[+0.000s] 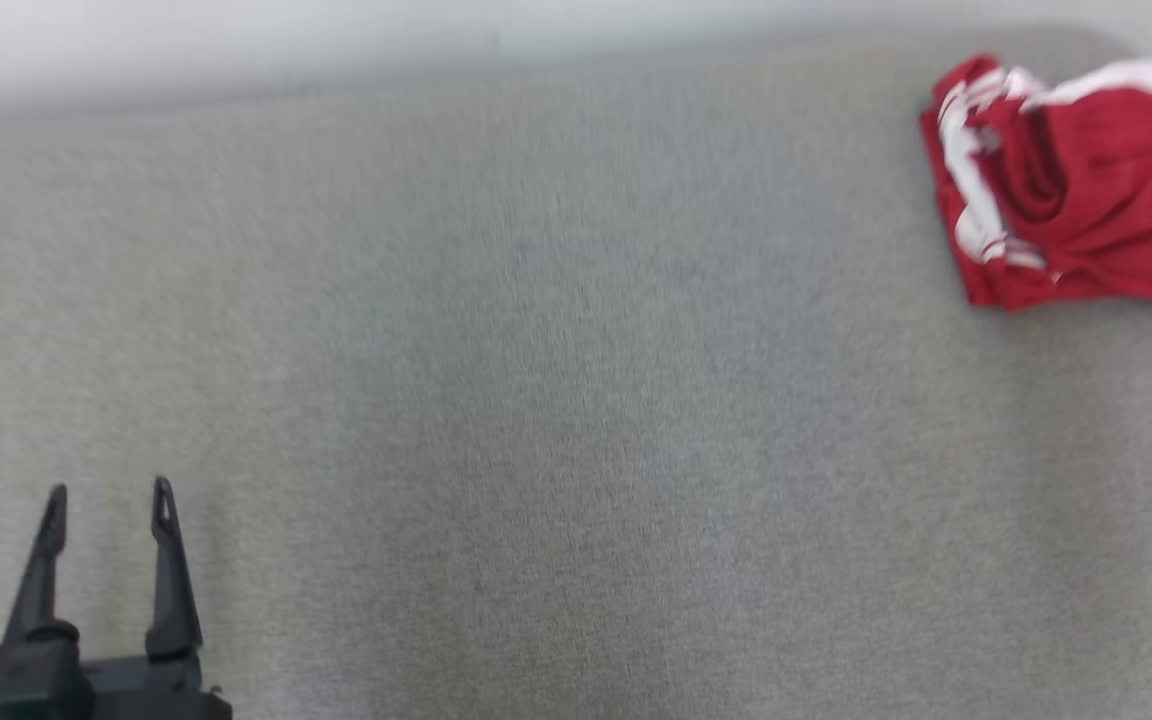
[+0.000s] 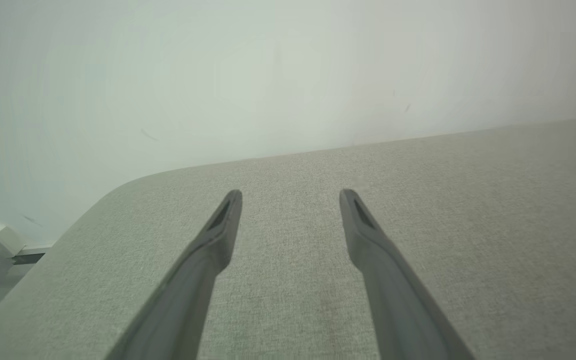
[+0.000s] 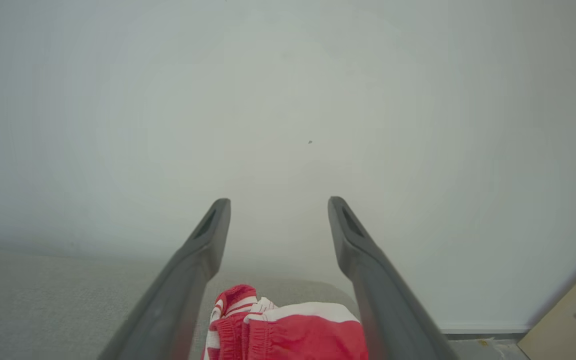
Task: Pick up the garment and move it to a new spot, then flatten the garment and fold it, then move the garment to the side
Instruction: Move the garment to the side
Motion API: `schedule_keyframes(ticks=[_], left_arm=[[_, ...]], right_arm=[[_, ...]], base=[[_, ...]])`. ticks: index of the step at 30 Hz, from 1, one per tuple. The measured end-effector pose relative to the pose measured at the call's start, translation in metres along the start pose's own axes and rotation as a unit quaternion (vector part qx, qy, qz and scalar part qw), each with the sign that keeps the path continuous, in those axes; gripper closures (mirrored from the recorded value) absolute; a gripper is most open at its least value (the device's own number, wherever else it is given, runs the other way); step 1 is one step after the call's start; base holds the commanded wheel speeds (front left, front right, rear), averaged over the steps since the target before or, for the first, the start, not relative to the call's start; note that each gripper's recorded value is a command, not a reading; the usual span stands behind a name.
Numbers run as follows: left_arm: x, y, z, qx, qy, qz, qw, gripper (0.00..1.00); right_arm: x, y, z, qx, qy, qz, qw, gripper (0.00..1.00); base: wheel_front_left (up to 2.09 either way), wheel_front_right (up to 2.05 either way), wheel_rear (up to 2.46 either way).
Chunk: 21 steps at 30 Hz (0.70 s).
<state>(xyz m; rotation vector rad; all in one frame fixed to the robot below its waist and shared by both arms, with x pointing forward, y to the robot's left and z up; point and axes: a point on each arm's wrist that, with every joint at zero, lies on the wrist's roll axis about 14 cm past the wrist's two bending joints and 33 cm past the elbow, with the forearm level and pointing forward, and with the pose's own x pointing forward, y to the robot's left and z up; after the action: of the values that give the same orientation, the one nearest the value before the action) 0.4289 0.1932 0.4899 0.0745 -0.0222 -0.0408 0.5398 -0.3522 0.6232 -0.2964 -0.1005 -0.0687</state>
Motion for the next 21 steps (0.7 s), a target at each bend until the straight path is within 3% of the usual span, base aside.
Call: schedule_keyframes(ticks=[8, 21], left_arm=[[-0.031, 0.007, 0.021, -0.005, -0.020, 0.015, 1.000, 0.00], [-0.070, 0.021, 0.035, 0.000, -0.031, 0.038, 0.999, 0.00]], right_arm=[[-0.050, 0.028, 0.009, 0.076, -0.045, 0.003, 0.996, 0.00], [-0.136, 0.097, -0.031, 0.152, -0.012, 0.019, 0.988, 0.00]], base=[[0.00, 0.00, 0.00], [0.00, 0.00, 0.00]])
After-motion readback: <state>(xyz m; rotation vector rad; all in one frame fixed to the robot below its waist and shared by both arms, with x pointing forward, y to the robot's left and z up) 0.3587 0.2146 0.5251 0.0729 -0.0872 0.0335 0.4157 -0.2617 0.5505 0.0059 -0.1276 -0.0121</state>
